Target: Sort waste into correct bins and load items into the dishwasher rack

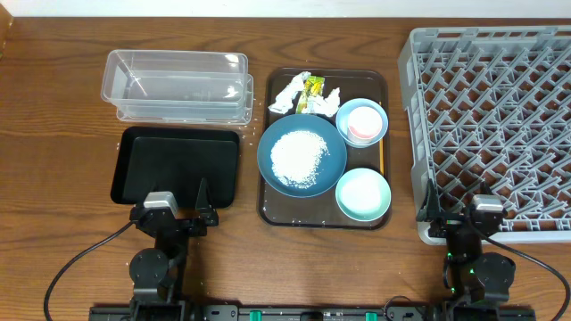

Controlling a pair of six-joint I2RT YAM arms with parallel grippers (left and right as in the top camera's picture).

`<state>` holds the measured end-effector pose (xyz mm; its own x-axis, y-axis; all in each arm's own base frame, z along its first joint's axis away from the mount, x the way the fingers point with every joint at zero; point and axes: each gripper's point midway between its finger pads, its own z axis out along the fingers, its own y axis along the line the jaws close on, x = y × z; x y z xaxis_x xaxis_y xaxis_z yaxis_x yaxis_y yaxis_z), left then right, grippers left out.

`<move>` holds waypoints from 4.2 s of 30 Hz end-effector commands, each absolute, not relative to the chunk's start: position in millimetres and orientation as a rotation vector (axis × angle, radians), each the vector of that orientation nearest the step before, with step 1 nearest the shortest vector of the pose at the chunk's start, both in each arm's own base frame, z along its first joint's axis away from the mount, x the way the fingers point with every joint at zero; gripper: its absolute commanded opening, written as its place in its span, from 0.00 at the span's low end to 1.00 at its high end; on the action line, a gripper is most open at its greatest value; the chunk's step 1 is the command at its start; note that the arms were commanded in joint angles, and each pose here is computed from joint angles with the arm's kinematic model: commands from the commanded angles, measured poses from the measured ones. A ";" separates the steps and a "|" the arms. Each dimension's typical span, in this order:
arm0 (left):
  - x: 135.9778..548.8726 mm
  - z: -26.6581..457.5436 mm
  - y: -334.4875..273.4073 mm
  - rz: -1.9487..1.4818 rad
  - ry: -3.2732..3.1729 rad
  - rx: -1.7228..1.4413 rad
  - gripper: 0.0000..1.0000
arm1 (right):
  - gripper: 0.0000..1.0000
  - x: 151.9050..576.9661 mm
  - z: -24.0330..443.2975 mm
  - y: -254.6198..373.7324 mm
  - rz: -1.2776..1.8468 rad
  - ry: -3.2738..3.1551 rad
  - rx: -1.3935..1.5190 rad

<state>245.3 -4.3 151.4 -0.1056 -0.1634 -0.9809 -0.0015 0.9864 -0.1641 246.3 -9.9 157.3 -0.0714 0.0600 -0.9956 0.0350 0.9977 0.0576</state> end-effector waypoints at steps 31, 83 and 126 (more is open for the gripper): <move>243.9 136.7 -1.3 -0.107 1.722 -0.127 1.00 | 0.99 246.1 156.8 -10.8 0.009 1.644 0.065; 244.0 138.1 -8.1 -0.169 1.718 -0.130 1.00 | 0.99 246.1 156.8 -10.8 0.009 1.644 0.065; 264.6 197.4 -166.8 -0.644 2.662 0.218 1.00 | 0.99 246.1 156.8 -10.8 0.009 1.644 0.065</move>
<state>255.9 -169.9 209.7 -0.9177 0.0609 -0.3927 0.2869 0.7851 -0.5489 246.4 -10.0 157.2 -0.0718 0.0600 -0.9956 0.0354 0.9977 0.0576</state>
